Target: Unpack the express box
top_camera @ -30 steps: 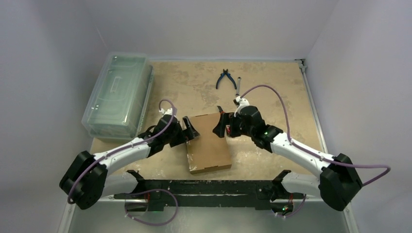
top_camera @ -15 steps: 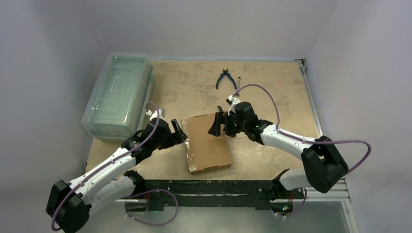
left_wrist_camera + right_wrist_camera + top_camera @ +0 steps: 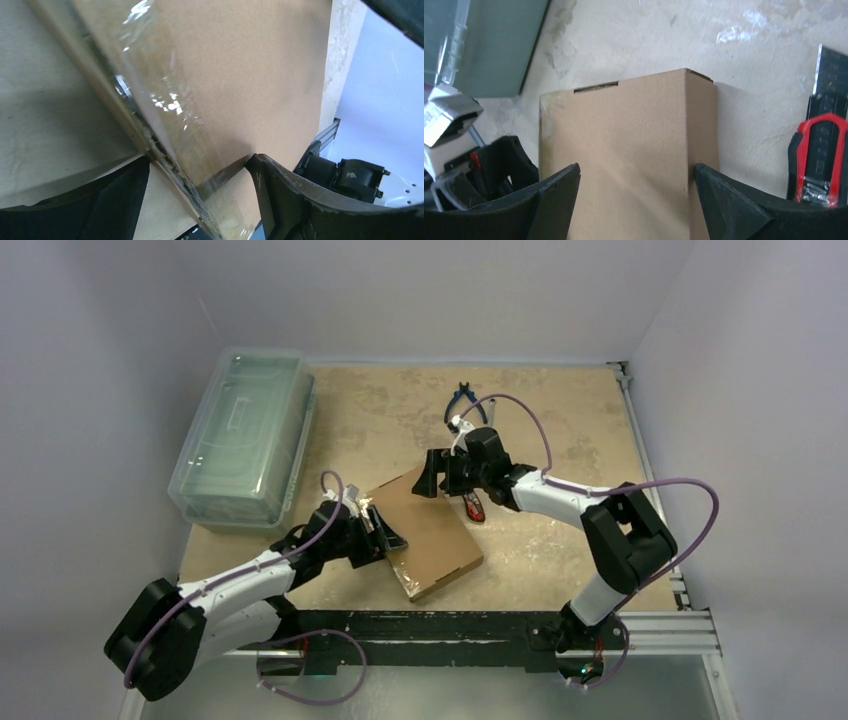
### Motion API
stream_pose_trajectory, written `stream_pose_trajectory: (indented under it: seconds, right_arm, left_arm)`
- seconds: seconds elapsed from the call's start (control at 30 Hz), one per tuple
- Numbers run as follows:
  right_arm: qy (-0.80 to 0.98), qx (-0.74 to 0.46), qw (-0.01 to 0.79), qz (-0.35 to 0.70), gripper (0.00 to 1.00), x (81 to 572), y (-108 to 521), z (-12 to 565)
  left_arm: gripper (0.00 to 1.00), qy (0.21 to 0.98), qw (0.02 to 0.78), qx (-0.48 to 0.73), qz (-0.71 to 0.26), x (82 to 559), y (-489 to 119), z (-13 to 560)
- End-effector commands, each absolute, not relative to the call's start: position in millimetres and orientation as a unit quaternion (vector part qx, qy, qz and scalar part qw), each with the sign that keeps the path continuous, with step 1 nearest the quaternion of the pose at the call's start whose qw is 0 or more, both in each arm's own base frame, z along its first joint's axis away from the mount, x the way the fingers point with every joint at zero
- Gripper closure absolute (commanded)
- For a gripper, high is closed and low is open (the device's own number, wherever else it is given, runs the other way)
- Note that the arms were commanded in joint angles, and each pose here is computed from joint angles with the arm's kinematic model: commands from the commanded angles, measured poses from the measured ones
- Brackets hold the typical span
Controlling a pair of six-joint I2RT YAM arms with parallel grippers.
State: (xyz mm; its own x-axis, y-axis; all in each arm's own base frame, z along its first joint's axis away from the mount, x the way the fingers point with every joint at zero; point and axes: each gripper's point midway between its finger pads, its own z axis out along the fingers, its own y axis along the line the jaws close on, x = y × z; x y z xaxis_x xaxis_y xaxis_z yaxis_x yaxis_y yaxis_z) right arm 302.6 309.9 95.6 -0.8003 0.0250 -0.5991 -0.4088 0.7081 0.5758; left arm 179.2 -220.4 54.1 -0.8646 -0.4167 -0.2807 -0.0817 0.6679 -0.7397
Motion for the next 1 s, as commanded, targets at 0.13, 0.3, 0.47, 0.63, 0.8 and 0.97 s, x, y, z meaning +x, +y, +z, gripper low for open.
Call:
stream_pose_trajectory:
  seconds: [0.13, 0.3, 0.47, 0.63, 0.8, 0.97]
  right_arm:
    - [0.860, -0.117, 0.368, 0.333, 0.08, 334, 296, 141]
    - [0.871, -0.075, 0.396, 0.281, 0.01, 355, 239, 145]
    - [0.891, -0.054, 0.389, 0.228, 0.06, 364, 209, 125]
    - [0.902, -0.053, 0.386, 0.188, 0.17, 359, 193, 105]
    - [0.913, -0.071, 0.365, 0.169, 0.22, 350, 189, 79]
    - [0.921, -0.078, 0.352, 0.146, 0.23, 347, 188, 60]
  left_arm:
    - [0.11, 0.872, 0.269, -0.102, -0.396, 193, -229, 101]
    - [0.02, 0.889, 0.282, -0.095, -0.347, 188, -208, 101]
    - [0.01, 0.887, 0.353, -0.092, -0.283, 207, -182, 139]
    - [0.01, 0.858, 0.415, -0.102, -0.285, 221, -174, 193]
    - [0.01, 0.845, 0.430, -0.103, -0.301, 224, -177, 211]
    - [0.01, 0.852, 0.426, -0.096, -0.290, 224, -176, 212]
